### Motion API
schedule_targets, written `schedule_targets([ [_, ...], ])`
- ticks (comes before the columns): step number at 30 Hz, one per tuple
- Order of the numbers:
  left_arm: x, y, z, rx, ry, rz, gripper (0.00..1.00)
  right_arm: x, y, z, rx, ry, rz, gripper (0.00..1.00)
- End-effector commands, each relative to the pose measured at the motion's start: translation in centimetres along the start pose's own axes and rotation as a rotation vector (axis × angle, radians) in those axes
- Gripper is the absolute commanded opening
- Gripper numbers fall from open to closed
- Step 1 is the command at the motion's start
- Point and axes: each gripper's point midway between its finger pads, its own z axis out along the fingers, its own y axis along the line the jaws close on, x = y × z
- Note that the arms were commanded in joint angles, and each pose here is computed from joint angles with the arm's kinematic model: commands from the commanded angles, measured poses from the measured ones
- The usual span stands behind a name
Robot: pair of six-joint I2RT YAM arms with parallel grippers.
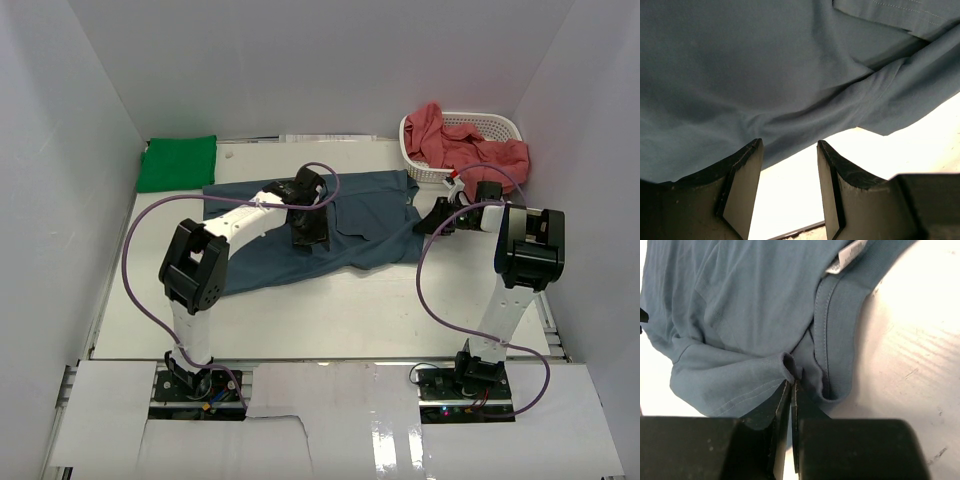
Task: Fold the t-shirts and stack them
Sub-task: Grap the side of the flattened tshirt closest away from the robot with both arms
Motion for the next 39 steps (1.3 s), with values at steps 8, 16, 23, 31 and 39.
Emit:
schedule_targets([
  [8,-3.2,0.8,-6.0,0.064,-0.131,-0.068,0.58,-3.4,1.1,-1.8,0.127,0.008,0.247,0.08],
  [16,-3.6,6.9,-10.1,0.005,-0.232,-0.165,0.58,-4.0,4.0,-3.2,0.16,0.025,0.379,0.08],
  [23,-2.0,13.9,-14.9,-0.137,-0.387,-0.318,0.58,-2.2,6.6,-4.1,0.225,0.04,0.389,0.08],
  [31,3.5,17.8,-16.8,-0.206,-0.434,-0.522,0.55,-0.2,9.8,-3.7,0.248,0.083,0.326,0.08],
  [39,10.6,20.5,-14.8,-0.353,-0.246,-0.774,0.85,1.1,10.1,-3.5,0.246,0.106,0.323,0.08],
])
